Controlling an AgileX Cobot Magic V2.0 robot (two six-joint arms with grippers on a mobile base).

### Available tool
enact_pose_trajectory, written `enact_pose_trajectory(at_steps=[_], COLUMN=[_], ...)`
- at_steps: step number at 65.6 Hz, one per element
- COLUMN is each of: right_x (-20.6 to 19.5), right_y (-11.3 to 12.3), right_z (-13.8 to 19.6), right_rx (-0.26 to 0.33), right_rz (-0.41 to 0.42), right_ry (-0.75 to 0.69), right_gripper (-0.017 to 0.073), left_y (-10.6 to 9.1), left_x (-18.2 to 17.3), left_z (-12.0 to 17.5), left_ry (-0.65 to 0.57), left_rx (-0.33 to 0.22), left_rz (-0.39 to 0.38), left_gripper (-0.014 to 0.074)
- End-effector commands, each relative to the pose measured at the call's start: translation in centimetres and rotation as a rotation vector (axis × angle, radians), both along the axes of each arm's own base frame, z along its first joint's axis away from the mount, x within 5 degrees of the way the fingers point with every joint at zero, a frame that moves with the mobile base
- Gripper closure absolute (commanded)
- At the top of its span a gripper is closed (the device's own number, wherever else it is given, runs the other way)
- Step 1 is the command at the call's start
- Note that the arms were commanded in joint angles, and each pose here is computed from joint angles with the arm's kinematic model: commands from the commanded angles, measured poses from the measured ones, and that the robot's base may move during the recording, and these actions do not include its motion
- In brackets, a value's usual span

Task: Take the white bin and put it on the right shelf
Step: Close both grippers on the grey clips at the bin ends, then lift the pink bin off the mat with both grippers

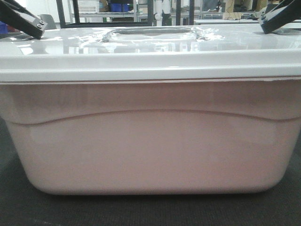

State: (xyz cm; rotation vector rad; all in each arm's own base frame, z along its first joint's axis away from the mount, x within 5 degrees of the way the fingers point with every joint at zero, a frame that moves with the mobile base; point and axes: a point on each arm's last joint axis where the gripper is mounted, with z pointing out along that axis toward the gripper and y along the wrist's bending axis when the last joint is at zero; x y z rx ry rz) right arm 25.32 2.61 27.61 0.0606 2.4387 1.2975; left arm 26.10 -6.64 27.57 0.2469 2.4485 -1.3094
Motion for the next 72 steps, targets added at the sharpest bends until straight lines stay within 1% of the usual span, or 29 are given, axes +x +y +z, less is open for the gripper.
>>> enact_pose_trajectory(at_steps=[1, 21, 28, 31, 34, 41, 46, 50, 72], right_x=[-0.8, -0.8, -0.8, -0.8, -0.9, -0.9, -1.1, -1.4, -3.4], right_y=[0.7, 0.7, 0.7, 0.8, 0.8, 0.9, 1.0, 1.0, 1.4], right_z=[2.0, 2.0, 2.0, 2.1, 2.2, 2.5, 2.9, 3.2, 5.5], right_rx=[0.100, 0.100, 0.097, 0.097, 0.107, 0.126, 0.126, 0.122, 0.089], right_rz=[0.086, 0.087, 0.095, 0.108, 0.124, 0.118, 0.117, 0.119, 0.133], right_ry=[-0.035, -0.036, -0.049, -0.066, -0.086, -0.106, -0.119, -0.135, -0.249], right_gripper=[0.0219, 0.0219, 0.0219, 0.0219, 0.0219, 0.0219, 0.0219, 0.0219, 0.0219], left_y=[-0.3, -0.3, -0.4, -0.4, -0.5, -0.7, -0.8, -0.9, -1.0], left_x=[-0.3, -0.3, -0.2, -0.3, -0.3, -0.5, -0.7, -1.0, -3.1], left_z=[1.6, 1.6, 1.7, 1.8, 1.9, 2.8, 3.5, 4.1, 6.5], left_ry=[-0.054, -0.055, -0.056, -0.060, -0.077, -0.112, -0.146, -0.165, -0.266], left_rx=[-0.041, -0.043, -0.055, -0.061, -0.075, -0.129, -0.154, -0.162, -0.162], left_rz=[-0.017, -0.017, -0.015, -0.025, -0.039, -0.053, -0.058, -0.056, -0.064], left_gripper=[0.0379, 0.0386, 0.0386, 0.0386, 0.0386, 0.0386, 0.0386, 0.0386, 0.0386])
